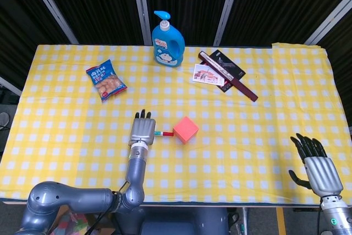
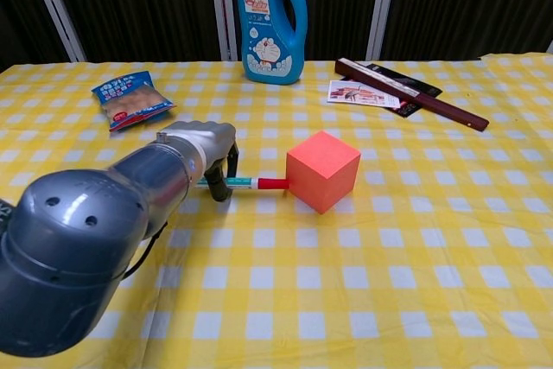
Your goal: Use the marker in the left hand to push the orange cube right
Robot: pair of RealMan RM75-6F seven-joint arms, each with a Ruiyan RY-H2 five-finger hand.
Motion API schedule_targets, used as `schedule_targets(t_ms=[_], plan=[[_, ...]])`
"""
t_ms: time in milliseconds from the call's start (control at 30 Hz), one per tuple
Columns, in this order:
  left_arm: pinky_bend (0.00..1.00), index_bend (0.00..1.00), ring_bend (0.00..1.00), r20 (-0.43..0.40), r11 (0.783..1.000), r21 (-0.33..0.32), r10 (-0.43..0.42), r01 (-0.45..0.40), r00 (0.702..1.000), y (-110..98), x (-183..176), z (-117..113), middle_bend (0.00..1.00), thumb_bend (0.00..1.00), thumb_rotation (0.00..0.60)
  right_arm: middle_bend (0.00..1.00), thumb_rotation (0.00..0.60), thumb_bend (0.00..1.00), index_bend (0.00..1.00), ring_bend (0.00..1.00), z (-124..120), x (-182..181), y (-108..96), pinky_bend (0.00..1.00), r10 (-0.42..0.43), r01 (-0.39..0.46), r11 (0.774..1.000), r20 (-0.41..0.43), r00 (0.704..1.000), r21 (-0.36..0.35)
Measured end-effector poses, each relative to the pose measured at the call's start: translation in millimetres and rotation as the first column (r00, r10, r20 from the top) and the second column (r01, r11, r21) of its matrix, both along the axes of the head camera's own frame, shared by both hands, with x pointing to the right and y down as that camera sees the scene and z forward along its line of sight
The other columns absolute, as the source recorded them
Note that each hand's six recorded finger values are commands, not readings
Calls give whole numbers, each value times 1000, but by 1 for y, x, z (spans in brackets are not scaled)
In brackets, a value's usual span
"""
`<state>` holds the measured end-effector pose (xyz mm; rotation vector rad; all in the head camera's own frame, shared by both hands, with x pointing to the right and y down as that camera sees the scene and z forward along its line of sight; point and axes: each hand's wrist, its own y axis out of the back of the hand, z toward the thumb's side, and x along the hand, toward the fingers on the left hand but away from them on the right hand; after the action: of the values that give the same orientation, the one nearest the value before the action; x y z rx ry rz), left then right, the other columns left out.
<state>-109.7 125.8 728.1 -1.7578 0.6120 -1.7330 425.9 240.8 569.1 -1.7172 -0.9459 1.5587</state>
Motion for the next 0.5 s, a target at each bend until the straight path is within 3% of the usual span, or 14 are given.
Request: schedule_targets(t_ms=[500], plan=[[131,576,32,-23,998,51,-28,29,999,-16,28,0,130,527,600,0,600,378,0,0,-1,1,0,0,14,-14,1000,15,1000,-5]])
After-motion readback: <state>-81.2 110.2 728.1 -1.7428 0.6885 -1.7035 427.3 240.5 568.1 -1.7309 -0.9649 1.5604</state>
